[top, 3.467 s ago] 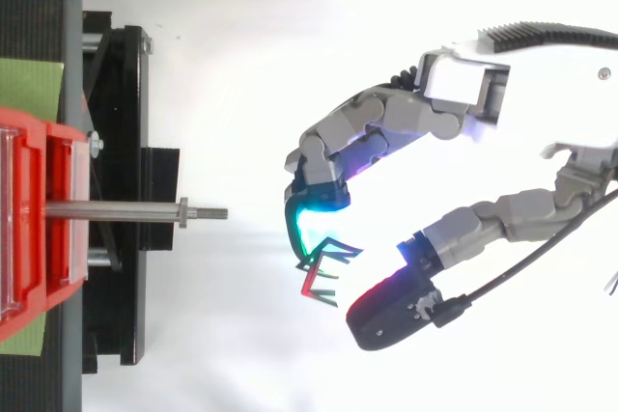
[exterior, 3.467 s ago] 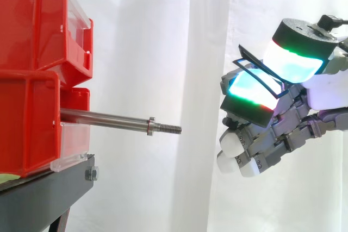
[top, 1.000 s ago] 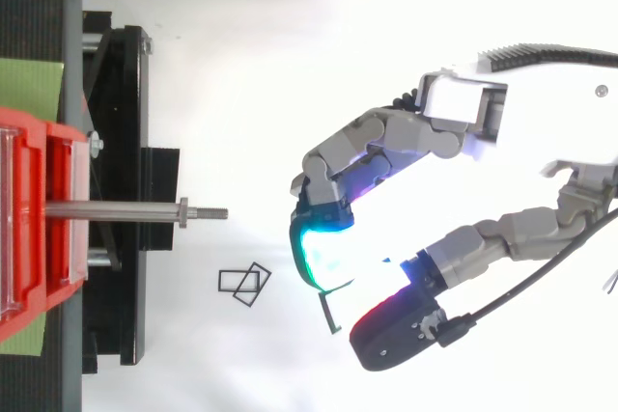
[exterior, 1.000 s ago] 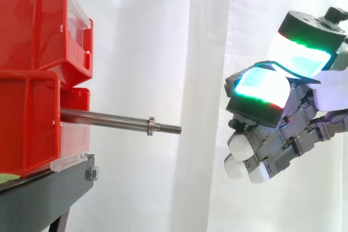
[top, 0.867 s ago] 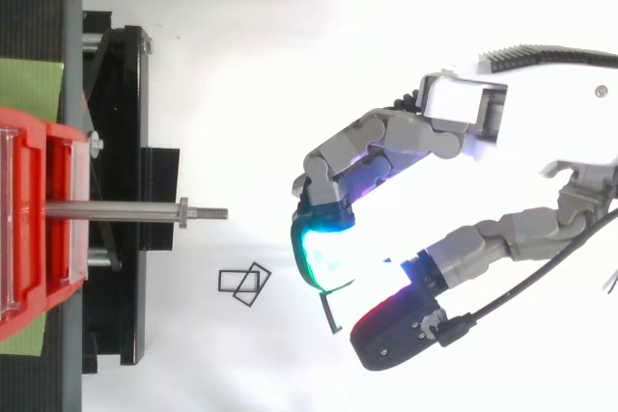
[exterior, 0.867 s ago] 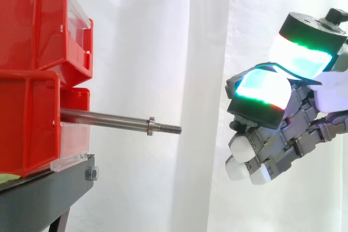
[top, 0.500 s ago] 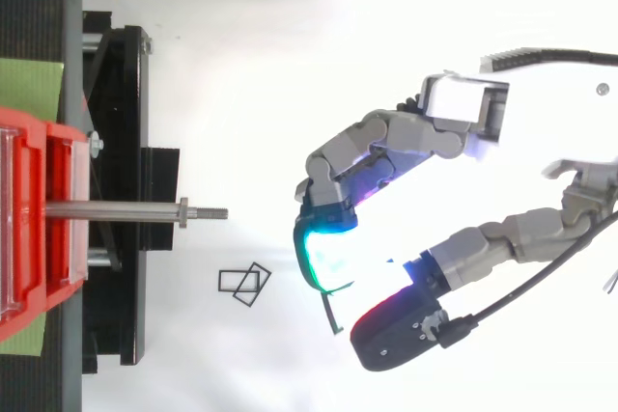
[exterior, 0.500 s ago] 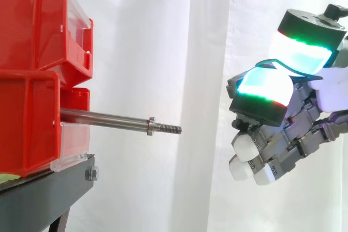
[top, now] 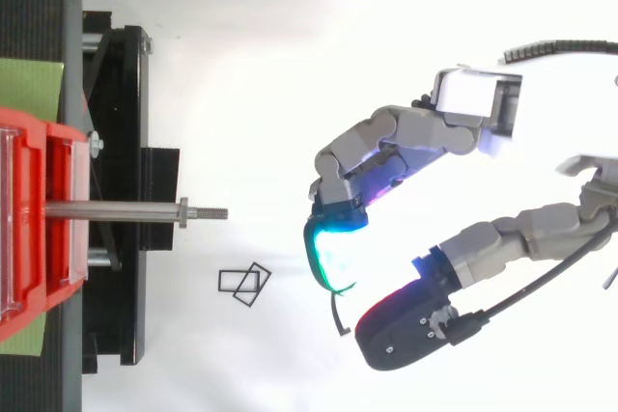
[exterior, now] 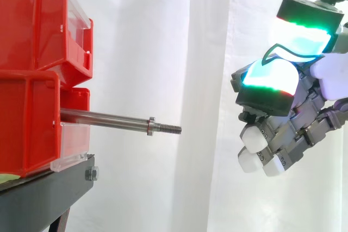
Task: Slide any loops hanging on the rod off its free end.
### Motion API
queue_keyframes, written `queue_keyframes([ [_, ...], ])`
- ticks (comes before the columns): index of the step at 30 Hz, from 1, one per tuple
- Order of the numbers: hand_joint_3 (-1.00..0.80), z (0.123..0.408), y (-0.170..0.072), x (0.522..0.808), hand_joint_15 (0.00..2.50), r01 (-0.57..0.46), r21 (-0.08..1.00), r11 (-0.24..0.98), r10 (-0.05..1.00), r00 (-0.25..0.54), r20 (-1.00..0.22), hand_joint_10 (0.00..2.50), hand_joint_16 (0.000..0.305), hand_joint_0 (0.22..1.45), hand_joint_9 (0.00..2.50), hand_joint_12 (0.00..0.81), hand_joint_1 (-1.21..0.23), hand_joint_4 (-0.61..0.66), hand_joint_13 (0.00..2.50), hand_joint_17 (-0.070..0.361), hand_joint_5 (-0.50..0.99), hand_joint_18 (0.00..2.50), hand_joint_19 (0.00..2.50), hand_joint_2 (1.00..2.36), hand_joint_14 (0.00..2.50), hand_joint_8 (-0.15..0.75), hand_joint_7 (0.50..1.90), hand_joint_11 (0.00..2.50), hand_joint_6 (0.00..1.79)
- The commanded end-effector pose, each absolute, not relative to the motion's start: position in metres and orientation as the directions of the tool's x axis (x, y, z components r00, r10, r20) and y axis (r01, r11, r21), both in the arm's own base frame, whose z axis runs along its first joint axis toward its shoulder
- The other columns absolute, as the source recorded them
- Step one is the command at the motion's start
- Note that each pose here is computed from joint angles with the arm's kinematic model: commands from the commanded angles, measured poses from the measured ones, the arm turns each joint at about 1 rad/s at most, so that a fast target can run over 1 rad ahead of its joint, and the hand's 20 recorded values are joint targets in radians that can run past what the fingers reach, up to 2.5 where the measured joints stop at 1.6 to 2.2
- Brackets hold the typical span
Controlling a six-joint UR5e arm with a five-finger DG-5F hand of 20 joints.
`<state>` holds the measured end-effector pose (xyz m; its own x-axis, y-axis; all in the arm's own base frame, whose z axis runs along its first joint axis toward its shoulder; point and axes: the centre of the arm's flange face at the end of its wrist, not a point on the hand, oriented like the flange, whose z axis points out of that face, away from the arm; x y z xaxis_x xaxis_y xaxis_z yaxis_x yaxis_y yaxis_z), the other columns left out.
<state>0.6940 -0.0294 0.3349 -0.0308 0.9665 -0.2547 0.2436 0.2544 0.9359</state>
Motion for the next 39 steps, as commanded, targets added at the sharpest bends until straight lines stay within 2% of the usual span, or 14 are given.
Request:
queue_keyframes([
  [1,-0.5,0.3353,-0.0305,0.6939,0.01,0.246,0.936,0.251,0.967,-0.029,-0.251,0.0,0.036,0.58,0.77,0.219,-0.56,0.11,0.64,0.082,-0.19,0.54,0.12,1.0,0.0,0.24,1.19,0.12,0.82],
  [5,-0.5,0.3346,-0.0317,0.6928,0.01,0.255,0.936,0.243,0.969,-0.029,-0.244,0.0,0.036,0.6,0.77,0.218,-0.55,0.08,0.64,0.081,-0.19,0.54,0.12,1.0,0.0,0.24,1.2,0.11,0.82],
  [14,-0.39,0.3352,-0.0327,0.6928,0.01,0.255,0.941,0.221,0.974,-0.022,-0.223,0.0,0.036,0.62,0.76,0.219,-0.73,0.05,0.63,0.08,-0.19,0.54,0.12,1.01,0.0,0.239,1.2,0.11,0.83],
  [20,-0.5,0.3352,-0.0327,0.6928,0.01,0.255,0.941,0.221,0.974,-0.022,-0.223,0.0,0.036,0.63,0.74,0.217,-0.79,0.08,0.63,0.08,-0.2,0.53,0.12,1.0,0.0,0.231,1.18,0.11,0.83],
  [24,-0.5,0.3352,-0.0327,0.6928,0.0,0.255,0.941,0.221,0.974,-0.022,-0.223,0.0,0.036,0.61,0.74,0.216,-0.74,0.08,0.63,0.08,-0.2,0.53,0.12,1.0,0.0,0.231,1.17,0.11,0.83],
  [26,-0.5,0.3352,-0.0327,0.6928,0.0,0.255,0.941,0.221,0.974,-0.022,-0.223,0.0,0.036,0.6,0.75,0.217,-0.65,0.09,0.63,0.08,-0.2,0.53,0.12,1.0,0.0,0.234,1.15,0.11,0.83],
  [30,-0.5,0.3352,-0.0338,0.6928,0.0,0.256,0.941,0.221,0.975,-0.02,-0.223,0.0,0.036,0.62,0.75,0.217,-0.63,0.06,0.63,0.08,-0.2,0.54,0.11,1.0,0.0,0.235,1.2,0.1,0.83],
  [39,-0.39,0.3352,-0.0338,0.6928,0.01,0.256,0.941,0.221,0.975,-0.02,-0.223,0.0,0.035,0.62,0.76,0.216,-0.67,0.01,0.64,0.08,-0.19,0.54,0.12,1.01,0.0,0.234,1.2,0.12,0.84],
])
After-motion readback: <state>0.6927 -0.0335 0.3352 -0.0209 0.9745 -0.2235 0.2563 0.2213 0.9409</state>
